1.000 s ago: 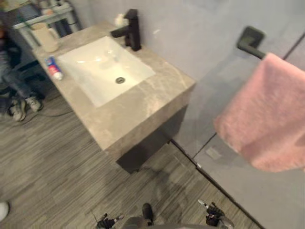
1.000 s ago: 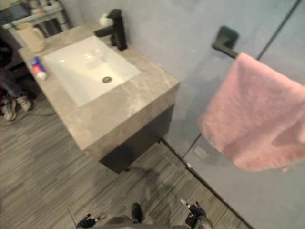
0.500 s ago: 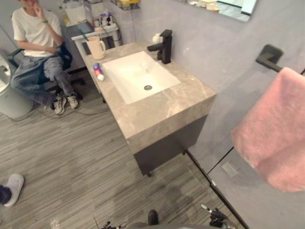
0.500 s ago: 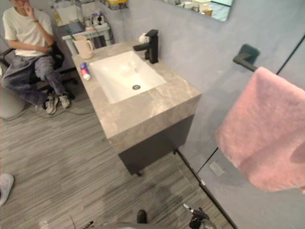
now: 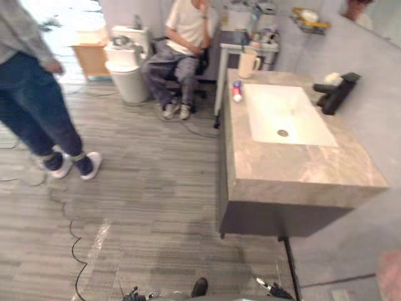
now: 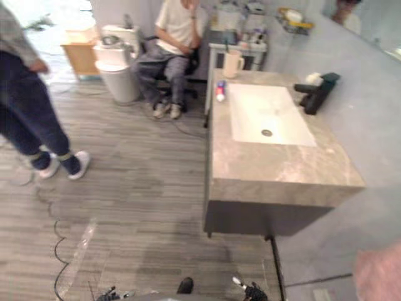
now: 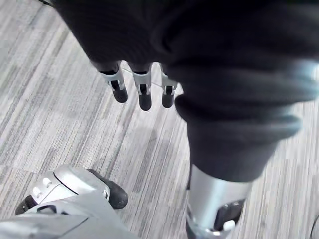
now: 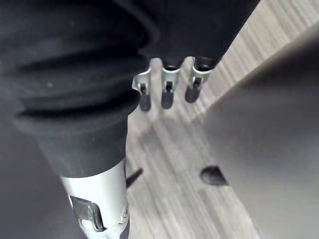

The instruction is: Organize washtable

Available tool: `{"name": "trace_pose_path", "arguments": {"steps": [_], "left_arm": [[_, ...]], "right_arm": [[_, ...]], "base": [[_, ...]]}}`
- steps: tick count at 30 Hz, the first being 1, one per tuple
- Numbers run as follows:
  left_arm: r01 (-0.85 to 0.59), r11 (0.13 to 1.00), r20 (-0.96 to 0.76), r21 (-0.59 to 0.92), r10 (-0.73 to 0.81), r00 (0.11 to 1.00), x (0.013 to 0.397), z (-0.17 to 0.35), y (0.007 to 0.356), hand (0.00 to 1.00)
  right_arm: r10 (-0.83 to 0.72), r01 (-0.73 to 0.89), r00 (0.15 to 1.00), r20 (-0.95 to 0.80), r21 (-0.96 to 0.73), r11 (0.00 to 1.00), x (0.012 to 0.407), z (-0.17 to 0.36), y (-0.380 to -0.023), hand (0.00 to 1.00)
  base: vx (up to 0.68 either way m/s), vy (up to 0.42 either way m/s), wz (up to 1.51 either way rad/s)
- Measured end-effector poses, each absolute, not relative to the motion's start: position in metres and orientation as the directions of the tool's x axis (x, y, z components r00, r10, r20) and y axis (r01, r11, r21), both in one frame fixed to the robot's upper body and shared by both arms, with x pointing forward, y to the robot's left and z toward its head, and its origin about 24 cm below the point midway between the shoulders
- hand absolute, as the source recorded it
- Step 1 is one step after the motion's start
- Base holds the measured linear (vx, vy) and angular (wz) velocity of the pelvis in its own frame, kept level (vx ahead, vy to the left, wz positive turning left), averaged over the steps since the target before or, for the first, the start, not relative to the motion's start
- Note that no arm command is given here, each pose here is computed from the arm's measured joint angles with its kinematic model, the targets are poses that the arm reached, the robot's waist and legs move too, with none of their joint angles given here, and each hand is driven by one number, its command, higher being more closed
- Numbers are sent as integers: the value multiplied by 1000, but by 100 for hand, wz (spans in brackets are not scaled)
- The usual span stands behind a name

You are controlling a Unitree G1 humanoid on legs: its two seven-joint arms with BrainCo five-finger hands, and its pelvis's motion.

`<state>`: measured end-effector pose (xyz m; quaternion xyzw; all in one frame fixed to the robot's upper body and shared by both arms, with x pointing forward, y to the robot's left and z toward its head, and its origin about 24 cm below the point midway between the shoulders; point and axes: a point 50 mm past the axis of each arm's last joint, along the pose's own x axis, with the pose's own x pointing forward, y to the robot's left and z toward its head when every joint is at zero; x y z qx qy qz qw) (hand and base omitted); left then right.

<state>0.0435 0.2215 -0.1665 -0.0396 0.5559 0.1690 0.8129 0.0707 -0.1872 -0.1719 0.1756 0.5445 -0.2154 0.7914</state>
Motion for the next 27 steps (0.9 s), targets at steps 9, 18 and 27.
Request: {"name": "trace_pose_path", "arguments": {"steps": [9, 18, 27], "left_arm": [[-325, 940, -934, 107, 207, 290, 37, -169, 220, 0], [-425, 902, -906, 76, 240, 348, 57, -164, 228, 0], [-498, 865, -918, 68, 250, 309, 38, -166, 227, 0]], "right_arm": [[-168, 557, 291, -942, 24, 830, 64, -173, -192, 0], [-137, 501, 375, -917, 76, 862, 84, -168, -176, 0], [-175, 618, 352, -919, 88, 781, 68, -169, -186, 0]], "base": [[-4, -87, 59], [-52, -7, 57], [1, 80, 20]]}}
